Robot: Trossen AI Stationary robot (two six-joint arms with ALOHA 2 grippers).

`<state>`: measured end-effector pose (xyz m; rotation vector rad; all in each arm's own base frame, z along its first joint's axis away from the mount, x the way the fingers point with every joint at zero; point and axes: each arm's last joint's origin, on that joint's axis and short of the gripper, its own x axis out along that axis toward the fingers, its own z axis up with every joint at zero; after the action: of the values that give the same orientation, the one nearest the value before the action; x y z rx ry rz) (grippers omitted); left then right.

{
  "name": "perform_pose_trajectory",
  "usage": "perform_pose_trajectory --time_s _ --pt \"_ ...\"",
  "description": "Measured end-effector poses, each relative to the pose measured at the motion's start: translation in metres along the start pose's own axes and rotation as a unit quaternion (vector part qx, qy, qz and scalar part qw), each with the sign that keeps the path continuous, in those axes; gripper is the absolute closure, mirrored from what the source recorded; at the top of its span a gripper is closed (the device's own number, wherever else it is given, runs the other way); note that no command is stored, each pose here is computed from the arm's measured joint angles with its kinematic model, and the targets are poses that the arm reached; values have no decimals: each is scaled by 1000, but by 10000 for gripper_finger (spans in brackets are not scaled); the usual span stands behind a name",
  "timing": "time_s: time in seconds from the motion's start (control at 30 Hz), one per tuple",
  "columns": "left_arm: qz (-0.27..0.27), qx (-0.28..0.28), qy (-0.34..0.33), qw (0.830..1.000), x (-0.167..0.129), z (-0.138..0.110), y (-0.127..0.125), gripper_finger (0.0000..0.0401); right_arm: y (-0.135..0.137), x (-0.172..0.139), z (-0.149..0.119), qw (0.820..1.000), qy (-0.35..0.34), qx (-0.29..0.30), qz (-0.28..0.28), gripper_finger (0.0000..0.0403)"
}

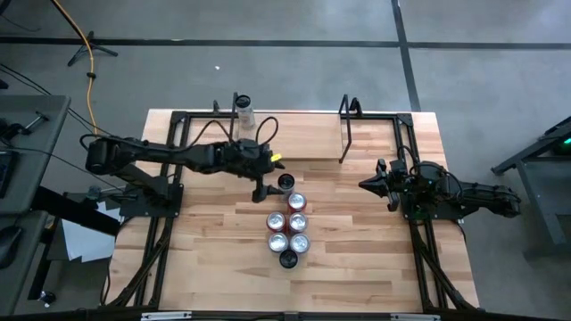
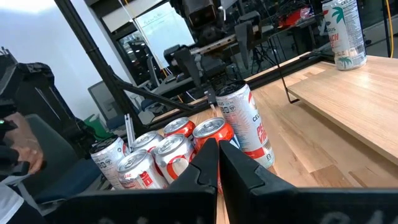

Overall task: Place canned beverage on shelf
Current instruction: Put the top white soda can aligned with the other white soda can on the shelf

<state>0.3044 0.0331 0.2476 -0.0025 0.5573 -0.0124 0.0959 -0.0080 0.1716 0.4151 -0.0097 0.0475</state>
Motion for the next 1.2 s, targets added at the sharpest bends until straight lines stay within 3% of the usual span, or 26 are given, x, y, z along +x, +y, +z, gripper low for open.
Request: perform_pose_trajectory --time_s 0.6,0.73,1.0,1.2 --pt "12 -14 14 1000 39 -19 -1 46 0 0 0 1000 0 0 0 402" --pt "14 -14 10 1000 37 -18 -1 85 0 0 0 1000 0 0 0 402" --pt "18 -12 9 1000 37 -18 0 227 0 0 0 1000 0 0 0 402" --pt "30 -21 -8 999 19 -7 7 229 0 0 0 1000 0 0 0 402"
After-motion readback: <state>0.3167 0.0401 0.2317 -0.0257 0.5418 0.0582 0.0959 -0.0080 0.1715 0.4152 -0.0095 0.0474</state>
